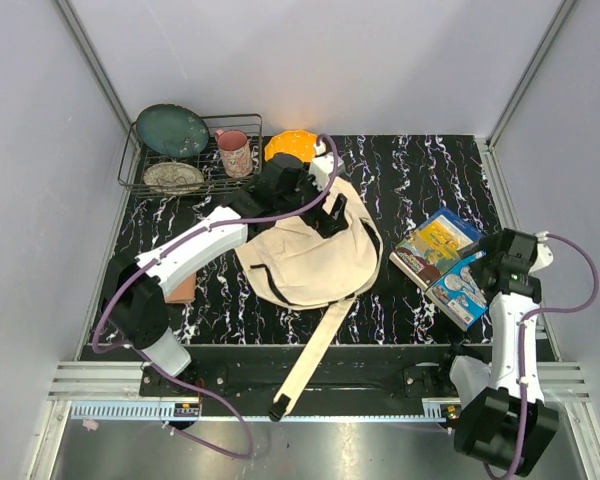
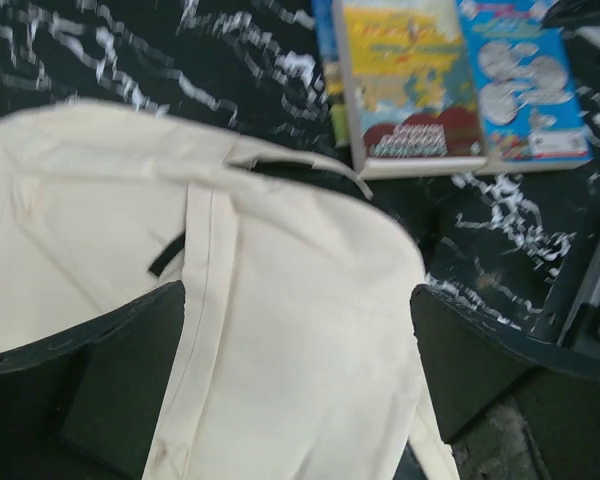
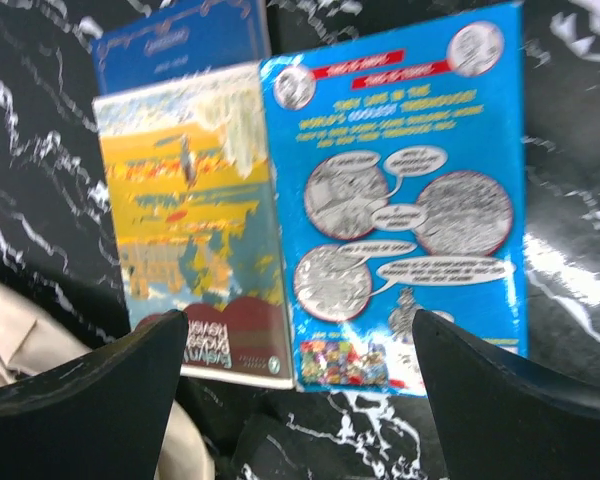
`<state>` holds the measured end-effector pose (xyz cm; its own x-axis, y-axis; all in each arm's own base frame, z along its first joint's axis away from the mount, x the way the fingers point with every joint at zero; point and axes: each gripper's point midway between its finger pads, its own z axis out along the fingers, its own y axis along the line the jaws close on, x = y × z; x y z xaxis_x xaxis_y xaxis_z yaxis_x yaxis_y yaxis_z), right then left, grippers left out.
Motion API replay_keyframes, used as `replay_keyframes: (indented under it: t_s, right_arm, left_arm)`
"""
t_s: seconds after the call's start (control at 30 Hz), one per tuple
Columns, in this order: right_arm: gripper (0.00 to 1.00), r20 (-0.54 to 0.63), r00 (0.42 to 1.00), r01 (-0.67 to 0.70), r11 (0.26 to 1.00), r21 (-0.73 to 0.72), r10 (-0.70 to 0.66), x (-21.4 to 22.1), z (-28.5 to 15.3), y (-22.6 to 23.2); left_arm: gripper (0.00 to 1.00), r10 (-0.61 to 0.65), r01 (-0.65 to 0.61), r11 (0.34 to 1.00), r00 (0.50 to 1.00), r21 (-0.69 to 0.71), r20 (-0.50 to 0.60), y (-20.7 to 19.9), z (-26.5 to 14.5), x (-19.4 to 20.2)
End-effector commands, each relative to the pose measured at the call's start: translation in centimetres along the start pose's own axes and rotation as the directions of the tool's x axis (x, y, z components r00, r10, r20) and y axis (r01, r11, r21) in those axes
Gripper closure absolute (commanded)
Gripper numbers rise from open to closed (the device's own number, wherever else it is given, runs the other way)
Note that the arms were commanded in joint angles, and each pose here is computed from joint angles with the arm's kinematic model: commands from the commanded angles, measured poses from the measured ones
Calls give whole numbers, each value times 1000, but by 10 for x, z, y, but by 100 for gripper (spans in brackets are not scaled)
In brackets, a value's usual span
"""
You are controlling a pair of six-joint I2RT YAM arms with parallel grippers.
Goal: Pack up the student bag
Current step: Adjust the student bag at the center of the board, then pick up the book from the center of the board.
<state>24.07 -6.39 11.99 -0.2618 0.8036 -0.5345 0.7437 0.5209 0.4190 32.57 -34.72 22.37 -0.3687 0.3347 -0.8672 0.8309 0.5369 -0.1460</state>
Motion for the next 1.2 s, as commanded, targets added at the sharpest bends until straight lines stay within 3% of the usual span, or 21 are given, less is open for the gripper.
replay_keyframes:
  t_s: [0.0, 0.13, 0.3, 0.63, 0.83, 1.03, 1.17]
  right_arm:
    - [0, 51, 999, -5, 998, 60, 1, -28, -5, -17]
    - [0, 102, 988, -128, 978, 164, 112, -40, -6, -42]
    - [0, 118, 967, -249, 929, 274, 224, -36, 6, -75]
    - [0, 82, 946, -321, 878, 355, 313, -5, 56, -111]
    - [0, 25, 961, -273, 928, 254, 276, -7, 74, -94]
    - [0, -238, 950, -192, 979, 65, 202, 19, 97, -56]
    - [8, -347, 922, -197, 980, -38, 172, 34, 101, -38]
  left_arm:
    - [1, 29, -78, 984, 956, 158, 291, -48, -14, -92]
    - [1, 41, -124, 942, 965, 313, 260, -82, 27, -100]
    - [1, 59, -157, 838, 978, 523, 200, -139, 95, -94]
    - [1, 44, -115, 760, 991, 640, 126, -180, 173, -31]
    - [1, 17, -102, 779, 990, 619, 141, -178, 199, -19]
    - [1, 25, -115, 826, 986, 553, 167, -164, 219, -15]
    - [1, 46, -131, 842, 984, 524, 171, -157, 231, -10]
